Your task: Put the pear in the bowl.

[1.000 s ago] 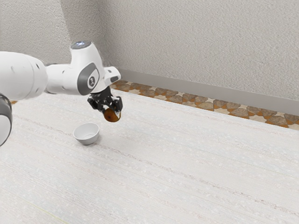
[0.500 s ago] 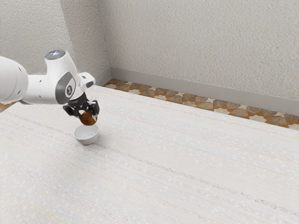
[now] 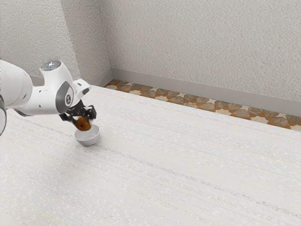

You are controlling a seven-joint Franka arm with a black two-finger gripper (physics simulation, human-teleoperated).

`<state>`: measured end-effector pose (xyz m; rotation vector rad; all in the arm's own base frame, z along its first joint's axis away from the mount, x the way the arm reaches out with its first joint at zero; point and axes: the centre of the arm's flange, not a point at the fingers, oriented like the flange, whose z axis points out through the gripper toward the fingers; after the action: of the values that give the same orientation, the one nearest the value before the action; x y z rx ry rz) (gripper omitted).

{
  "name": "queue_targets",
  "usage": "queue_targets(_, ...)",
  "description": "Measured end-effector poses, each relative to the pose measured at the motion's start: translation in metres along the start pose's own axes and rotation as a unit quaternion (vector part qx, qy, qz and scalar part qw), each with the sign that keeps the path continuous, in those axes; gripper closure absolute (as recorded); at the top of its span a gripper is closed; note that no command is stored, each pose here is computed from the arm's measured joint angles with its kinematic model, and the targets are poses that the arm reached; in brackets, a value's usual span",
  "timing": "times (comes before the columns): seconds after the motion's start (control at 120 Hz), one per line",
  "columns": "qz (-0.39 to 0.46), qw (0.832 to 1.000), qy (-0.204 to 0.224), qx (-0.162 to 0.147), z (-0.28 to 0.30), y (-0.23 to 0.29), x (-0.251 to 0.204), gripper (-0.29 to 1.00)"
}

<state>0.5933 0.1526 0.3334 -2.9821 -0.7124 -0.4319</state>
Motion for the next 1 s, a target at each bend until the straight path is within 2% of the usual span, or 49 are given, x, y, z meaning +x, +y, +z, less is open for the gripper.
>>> queue_targets(0.258,0.012,1.000,0.010,-0.013,-0.004,0.006,0.001,0.06)
queue_targets(0.433,0.075,0.996,0.027,-0.051,-0.084,0.056,0.023,0.03)
queue_targets(0.575,0.160,0.986,0.022,-0.040,-0.153,0.108,0.039,0.01)
queue_targets(0.708,0.240,0.970,0.029,-0.015,-0.227,0.167,0.038,0.01)
queue_targets(0.858,0.259,0.966,0.007,0.001,-0.277,0.173,0.035,0.00)
queue_targets(1.0,0.268,0.963,-0.031,0.014,-0.281,0.174,0.026,0.00)
